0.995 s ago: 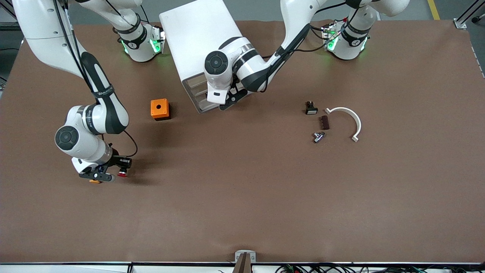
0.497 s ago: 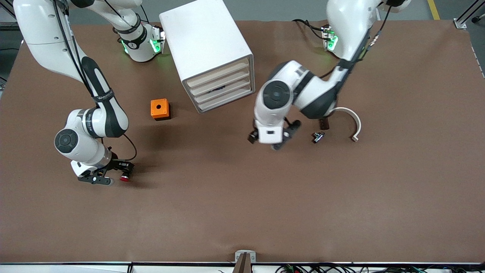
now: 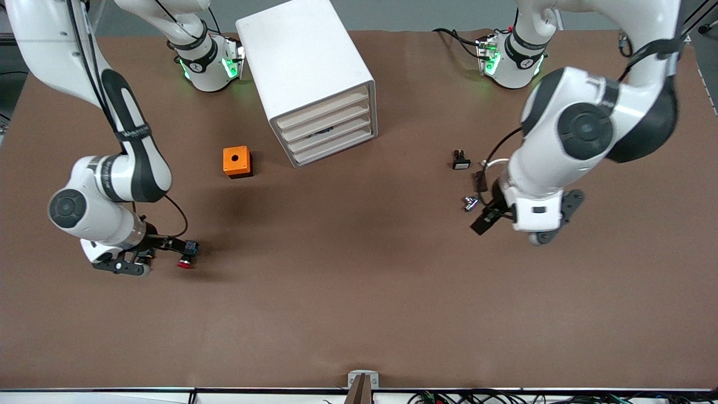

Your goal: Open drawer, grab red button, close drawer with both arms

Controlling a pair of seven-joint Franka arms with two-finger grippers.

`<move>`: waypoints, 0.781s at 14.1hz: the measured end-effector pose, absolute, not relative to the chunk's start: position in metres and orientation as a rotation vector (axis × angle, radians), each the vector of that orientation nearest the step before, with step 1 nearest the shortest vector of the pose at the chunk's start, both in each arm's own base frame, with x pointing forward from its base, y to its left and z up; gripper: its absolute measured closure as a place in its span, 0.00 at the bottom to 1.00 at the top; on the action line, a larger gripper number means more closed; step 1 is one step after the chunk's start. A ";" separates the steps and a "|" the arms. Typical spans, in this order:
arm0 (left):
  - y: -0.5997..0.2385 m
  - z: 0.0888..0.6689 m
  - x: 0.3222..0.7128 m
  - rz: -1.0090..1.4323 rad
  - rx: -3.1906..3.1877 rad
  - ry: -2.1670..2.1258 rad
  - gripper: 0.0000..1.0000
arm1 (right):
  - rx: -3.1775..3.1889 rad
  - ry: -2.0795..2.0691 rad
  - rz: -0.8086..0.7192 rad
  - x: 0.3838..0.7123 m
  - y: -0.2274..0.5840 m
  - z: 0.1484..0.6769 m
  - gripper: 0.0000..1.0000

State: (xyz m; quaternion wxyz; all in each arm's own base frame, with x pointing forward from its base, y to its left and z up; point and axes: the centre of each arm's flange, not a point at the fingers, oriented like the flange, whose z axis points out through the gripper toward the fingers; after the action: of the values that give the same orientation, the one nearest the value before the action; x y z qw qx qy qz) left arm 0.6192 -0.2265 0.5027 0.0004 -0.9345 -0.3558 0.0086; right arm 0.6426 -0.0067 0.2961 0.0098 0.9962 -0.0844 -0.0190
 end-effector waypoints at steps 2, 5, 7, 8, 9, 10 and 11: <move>-0.182 0.529 0.620 0.017 -2.975 -0.988 0.00 | 3.104 -0.252 -0.141 0.633 -0.009 0.358 0.00; -0.135 0.563 0.613 0.000 -3.027 -0.796 0.00 | 3.101 -0.179 -0.262 0.612 -0.013 0.449 0.00; -0.115 0.583 0.601 0.016 -3.044 -0.672 0.00 | 3.102 -0.175 -0.283 0.602 -0.022 0.503 0.00; -0.105 0.592 0.594 0.032 -3.049 -0.604 0.00 | 3.104 -0.174 -0.274 0.599 -0.025 0.526 0.00; -0.093 0.601 0.587 0.046 -3.052 -0.543 0.00 | 3.107 -0.173 -0.262 0.596 -0.027 0.545 0.00; -0.081 0.610 0.581 0.053 -3.058 -0.469 0.00 | 3.108 -0.169 -0.251 0.594 -0.029 0.560 0.00; -0.069 0.620 0.574 0.055 -3.067 -0.385 0.00 | 3.111 -0.148 -0.242 0.593 -0.029 0.570 0.00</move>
State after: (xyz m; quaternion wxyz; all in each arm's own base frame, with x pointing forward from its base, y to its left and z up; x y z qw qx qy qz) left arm 0.5739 -0.0690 0.6197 0.0251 -0.9917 -0.1246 0.0177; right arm 0.5934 -0.0294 0.5700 0.0090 0.9958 -0.0472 -0.0776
